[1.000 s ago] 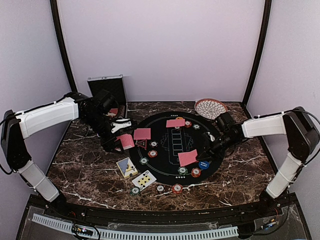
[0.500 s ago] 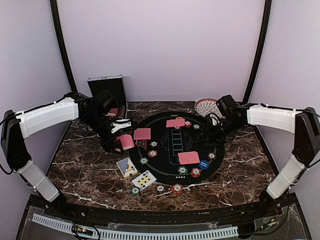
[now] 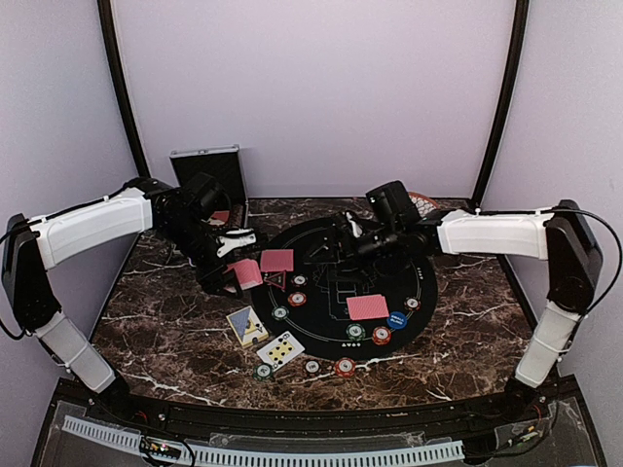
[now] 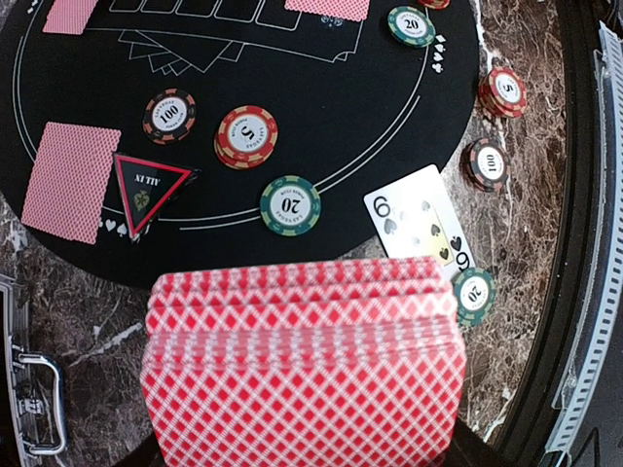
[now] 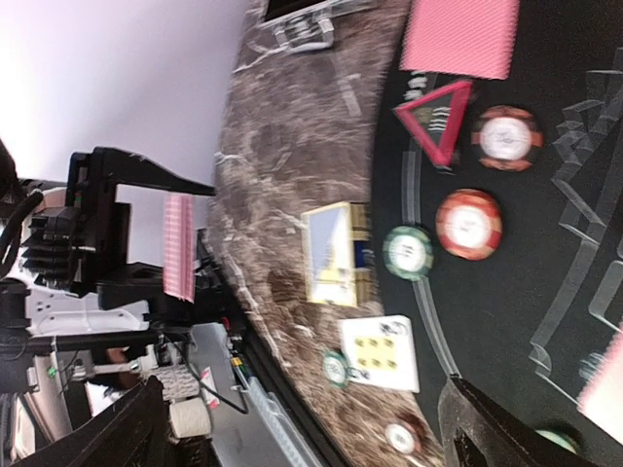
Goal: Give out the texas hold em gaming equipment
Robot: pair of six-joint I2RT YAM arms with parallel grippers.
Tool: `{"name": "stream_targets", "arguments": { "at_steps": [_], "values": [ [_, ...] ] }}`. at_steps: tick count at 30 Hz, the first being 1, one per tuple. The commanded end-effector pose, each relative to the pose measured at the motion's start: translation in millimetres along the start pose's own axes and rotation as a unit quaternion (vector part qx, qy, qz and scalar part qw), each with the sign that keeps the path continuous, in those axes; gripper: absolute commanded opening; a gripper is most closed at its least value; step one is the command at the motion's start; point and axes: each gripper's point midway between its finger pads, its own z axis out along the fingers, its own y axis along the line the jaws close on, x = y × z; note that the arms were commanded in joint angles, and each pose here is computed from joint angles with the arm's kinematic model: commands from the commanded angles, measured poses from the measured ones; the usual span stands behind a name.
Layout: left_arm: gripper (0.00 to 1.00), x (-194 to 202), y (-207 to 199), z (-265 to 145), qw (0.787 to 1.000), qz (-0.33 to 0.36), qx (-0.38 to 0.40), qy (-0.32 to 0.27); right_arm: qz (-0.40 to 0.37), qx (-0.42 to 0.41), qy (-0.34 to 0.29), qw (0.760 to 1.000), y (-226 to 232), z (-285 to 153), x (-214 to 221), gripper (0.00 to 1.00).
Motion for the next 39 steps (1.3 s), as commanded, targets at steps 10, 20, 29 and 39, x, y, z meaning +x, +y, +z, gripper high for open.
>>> {"name": "stream_targets", "arguments": {
  "at_steps": [10,20,29,39],
  "values": [
    [0.0,-15.1,0.0,-16.0,1.0,0.004,-0.002,-0.025,-0.018,-0.153,0.043,0.987,85.2,79.8,-4.3,0.99],
    [0.0,-17.9,0.4,-17.4,1.0,0.005,-0.002,-0.029,-0.015,-0.163,0.066,0.984,89.5,105.5,2.2,0.93],
    [0.0,-22.9,-0.5,-19.8,0.999,0.0,0.005,-0.035,-0.006,-0.165,0.069,0.984,90.9,128.3,-5.2,0.87],
    [0.0,-22.3,-1.9,-22.6,0.999,0.002,0.004,-0.034,0.013,-0.129,0.066,0.989,65.2,137.7,-9.8,0.78]
  ]
}}
